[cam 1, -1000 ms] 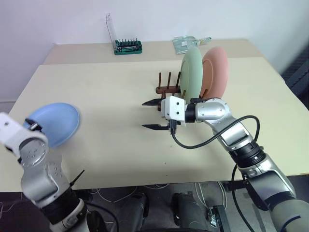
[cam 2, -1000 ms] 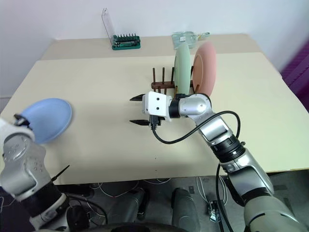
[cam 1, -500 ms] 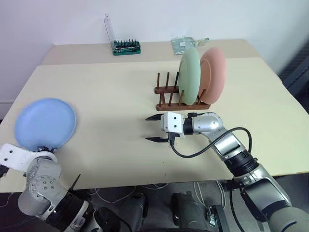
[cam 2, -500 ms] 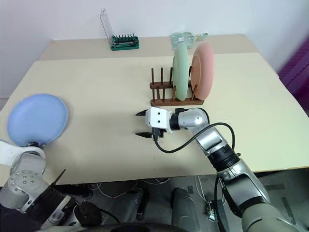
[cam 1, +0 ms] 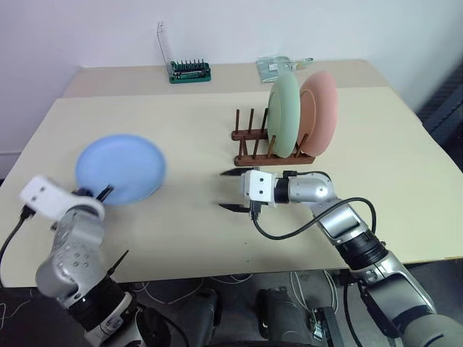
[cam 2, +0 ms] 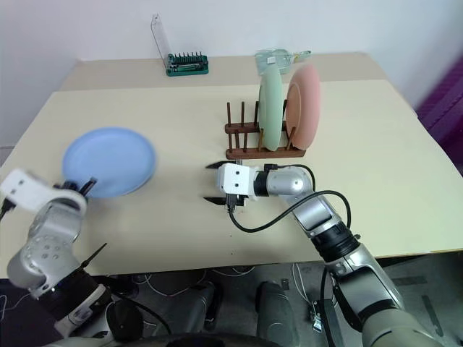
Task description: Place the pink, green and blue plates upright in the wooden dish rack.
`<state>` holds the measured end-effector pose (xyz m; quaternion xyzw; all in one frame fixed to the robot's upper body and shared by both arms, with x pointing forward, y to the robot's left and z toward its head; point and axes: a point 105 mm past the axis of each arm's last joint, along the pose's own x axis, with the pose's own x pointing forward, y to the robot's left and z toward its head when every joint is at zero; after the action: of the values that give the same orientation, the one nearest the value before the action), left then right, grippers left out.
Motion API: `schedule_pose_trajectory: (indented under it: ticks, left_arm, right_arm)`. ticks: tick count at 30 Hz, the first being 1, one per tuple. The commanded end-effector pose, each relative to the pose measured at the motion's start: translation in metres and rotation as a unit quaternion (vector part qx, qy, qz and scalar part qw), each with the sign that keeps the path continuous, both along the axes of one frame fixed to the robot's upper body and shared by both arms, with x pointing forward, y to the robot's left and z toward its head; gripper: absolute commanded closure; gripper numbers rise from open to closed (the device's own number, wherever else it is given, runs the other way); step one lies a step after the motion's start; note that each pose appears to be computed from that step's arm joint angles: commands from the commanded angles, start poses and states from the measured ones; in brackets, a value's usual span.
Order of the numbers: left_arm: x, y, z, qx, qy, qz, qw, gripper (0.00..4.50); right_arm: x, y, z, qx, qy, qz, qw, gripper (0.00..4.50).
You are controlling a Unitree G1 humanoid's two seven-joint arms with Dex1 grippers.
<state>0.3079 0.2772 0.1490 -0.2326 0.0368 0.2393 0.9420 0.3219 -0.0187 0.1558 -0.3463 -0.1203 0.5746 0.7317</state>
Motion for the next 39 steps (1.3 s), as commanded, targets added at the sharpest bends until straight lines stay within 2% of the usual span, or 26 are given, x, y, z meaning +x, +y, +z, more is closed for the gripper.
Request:
schedule_pose_trajectory:
  ticks: [1,6,13,16,23,26,29,31,35,37,39]
  left_arm:
    - [0.012,-0.036,0.042,0.082,-0.061,-0.063,0.993,4.5]
    - [0.025,-0.084,0.065,0.122,-0.088,-0.153,0.977,4.5]
    - [0.026,-0.104,0.077,0.142,-0.092,-0.206,0.964,4.5]
    - [0.023,-0.106,0.079,0.148,-0.092,-0.223,0.959,4.5]
    - [0.02,-0.104,0.079,0.142,-0.089,-0.227,0.959,4.5]
    - [0.02,-0.103,0.079,0.136,-0.093,-0.226,0.96,4.5]
    - [0.02,-0.097,0.088,0.125,-0.122,-0.208,0.962,3.52]
    - [0.021,-0.092,0.096,0.113,-0.148,-0.192,0.964,2.54]
    - [0.014,-0.049,0.129,0.067,-0.241,-0.079,0.965,0.54]
    - [0.009,-0.019,0.133,0.09,-0.244,-0.019,0.965,0.54]
    - [0.002,0.009,0.133,0.147,-0.228,0.03,0.962,0.54]
  right_arm:
    - [-0.003,0.013,0.034,0.022,-0.105,0.022,0.994,0.04]
    - [0.004,0.032,0.036,-0.005,-0.197,0.03,0.98,0.04]
    - [0.015,0.043,0.024,-0.04,-0.245,0.035,0.968,0.04]
    - [0.024,0.047,0.021,-0.051,-0.26,0.019,0.964,0.86]
    - [0.031,0.043,0.017,-0.059,-0.277,0.004,0.959,4.45]
    - [0.031,0.042,0.018,-0.059,-0.287,0.002,0.956,4.48]
    - [0.027,0.042,0.021,-0.056,-0.303,0.006,0.951,4.5]
    - [0.026,0.043,0.022,-0.053,-0.307,0.008,0.95,4.5]
    - [0.021,0.043,0.028,-0.041,-0.312,0.019,0.949,4.5]
    - [0.017,0.044,0.033,-0.026,-0.307,0.026,0.951,4.5]
    - [0.013,0.043,0.044,0.007,-0.293,0.032,0.955,4.5]
